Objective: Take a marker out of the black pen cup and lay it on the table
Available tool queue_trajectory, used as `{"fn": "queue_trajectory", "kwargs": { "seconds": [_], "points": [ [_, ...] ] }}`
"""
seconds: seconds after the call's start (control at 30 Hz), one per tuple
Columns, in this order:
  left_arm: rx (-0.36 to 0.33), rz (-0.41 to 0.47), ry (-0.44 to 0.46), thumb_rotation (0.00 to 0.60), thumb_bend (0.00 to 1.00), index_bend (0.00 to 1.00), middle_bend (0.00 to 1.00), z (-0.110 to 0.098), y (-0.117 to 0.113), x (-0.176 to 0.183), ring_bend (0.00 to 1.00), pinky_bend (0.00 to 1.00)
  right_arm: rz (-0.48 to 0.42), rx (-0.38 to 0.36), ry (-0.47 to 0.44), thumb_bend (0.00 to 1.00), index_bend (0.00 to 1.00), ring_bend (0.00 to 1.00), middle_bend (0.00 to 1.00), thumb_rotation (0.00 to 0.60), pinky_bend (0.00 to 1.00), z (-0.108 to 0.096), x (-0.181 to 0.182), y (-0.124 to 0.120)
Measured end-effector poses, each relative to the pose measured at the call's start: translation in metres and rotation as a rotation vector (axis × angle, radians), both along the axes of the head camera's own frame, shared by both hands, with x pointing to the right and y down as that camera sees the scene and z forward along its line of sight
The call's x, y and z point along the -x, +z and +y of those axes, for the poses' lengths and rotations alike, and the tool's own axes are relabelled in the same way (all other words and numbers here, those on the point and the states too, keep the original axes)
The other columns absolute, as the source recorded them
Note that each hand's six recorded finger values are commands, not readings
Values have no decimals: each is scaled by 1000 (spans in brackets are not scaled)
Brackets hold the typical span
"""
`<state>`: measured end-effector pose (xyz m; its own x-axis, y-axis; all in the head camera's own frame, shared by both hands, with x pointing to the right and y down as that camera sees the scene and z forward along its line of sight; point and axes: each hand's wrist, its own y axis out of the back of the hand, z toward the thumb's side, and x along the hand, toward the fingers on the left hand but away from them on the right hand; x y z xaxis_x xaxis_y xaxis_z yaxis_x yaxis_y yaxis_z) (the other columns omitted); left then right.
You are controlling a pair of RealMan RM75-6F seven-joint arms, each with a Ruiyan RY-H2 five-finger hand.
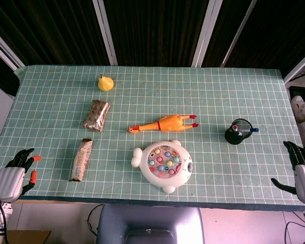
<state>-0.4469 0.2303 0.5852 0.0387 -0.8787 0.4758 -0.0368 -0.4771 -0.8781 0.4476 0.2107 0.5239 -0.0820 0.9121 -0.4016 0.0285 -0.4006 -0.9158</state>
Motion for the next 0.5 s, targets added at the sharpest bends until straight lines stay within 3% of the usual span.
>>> {"fn": "queue_trajectory", "kwargs": {
  "seconds": [0.33,0.43,0.5],
  "points": [
    [4,4,5,600,579,287,101,1,-1,-2,88,334,13,-3,5,210,215,175,207,600,236,-7,-2,5],
    [9,6,-4,600,578,287,101,1,0,0,88,334,30,-18,13,210,250,232,213,600,285,-15,-4,7],
    [12,9,-9,600,577,287,101,0,0,1,88,335,55,-29,8,210,278,331,284,600,390,-21,-4,9]
  ]
}}
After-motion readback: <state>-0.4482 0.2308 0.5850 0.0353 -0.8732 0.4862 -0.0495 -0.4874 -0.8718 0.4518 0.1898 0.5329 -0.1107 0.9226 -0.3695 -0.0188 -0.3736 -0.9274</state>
